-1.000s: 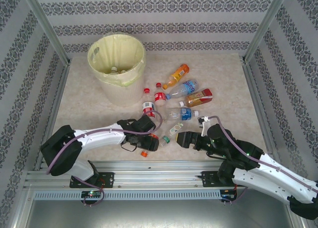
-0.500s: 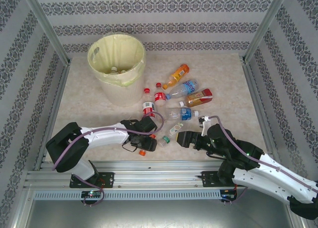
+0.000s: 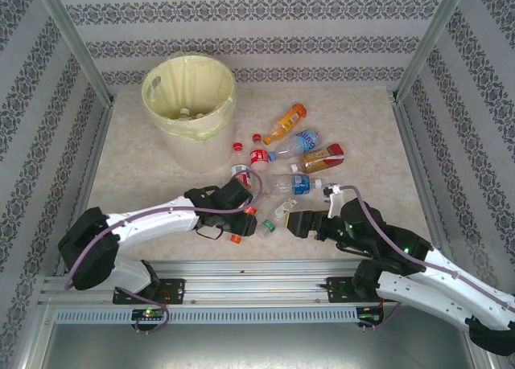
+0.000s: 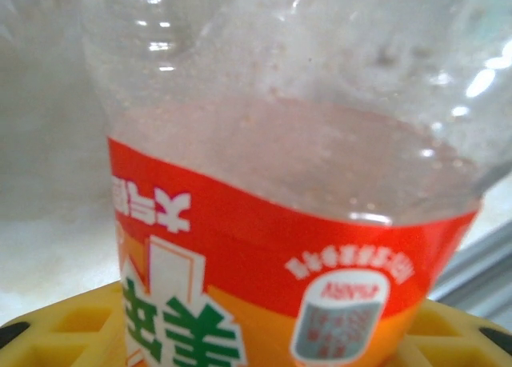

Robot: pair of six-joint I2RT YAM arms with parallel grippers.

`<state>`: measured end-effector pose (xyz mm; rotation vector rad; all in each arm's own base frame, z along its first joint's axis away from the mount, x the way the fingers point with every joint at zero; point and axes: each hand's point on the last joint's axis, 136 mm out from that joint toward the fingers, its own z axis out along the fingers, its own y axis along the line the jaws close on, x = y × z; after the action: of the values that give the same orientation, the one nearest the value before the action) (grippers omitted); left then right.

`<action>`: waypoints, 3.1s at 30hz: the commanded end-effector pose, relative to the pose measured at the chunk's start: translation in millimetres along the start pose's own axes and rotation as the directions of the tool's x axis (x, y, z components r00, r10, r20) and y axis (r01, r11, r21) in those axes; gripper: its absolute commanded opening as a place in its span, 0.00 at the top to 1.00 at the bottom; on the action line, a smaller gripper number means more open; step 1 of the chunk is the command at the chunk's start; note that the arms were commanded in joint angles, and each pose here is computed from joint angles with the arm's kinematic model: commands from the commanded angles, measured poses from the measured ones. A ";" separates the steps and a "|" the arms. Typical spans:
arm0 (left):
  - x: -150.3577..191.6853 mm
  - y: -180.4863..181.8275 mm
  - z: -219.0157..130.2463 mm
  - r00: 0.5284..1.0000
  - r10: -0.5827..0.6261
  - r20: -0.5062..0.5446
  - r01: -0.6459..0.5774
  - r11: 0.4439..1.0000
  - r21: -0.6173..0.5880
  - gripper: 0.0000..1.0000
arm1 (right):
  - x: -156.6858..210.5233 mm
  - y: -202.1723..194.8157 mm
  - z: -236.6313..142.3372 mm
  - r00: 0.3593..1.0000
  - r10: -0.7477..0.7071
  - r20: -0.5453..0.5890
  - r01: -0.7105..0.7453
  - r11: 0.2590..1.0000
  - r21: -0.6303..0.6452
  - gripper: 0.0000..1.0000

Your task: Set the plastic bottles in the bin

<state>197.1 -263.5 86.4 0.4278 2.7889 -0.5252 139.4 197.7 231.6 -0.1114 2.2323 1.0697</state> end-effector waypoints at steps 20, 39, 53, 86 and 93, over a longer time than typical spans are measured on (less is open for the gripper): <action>-133.3 -7.4 -188.3 0.943 0.102 0.316 -0.098 0.995 -0.027 0.49 | -126.6 117.7 -75.2 0.895 -0.286 0.341 0.333 0.939 -0.086 0.04; -250.9 110.0 -253.0 0.852 -0.106 0.513 0.184 0.977 -0.104 0.48 | -145.5 105.0 -90.3 0.866 -0.263 0.424 0.290 0.957 0.002 0.05; -300.4 157.5 -228.2 0.799 -0.310 0.515 0.336 0.941 0.045 0.48 | -144.4 99.0 -90.6 0.867 -0.275 0.416 0.289 0.957 0.030 0.05; -285.3 133.8 -283.2 0.759 -0.184 0.625 0.182 0.981 0.067 0.00 | -104.3 21.3 -51.0 0.966 -0.151 0.212 0.093 0.961 0.262 0.05; -249.7 77.6 -311.5 0.758 -0.088 0.647 -0.027 0.986 0.166 0.00 | -93.1 -9.2 -34.5 0.978 -0.001 0.209 -0.066 0.947 0.313 0.04</action>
<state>406.7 -114.1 408.3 0.0292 2.1367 -0.6683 195.1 152.9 312.3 0.0578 2.1384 0.6791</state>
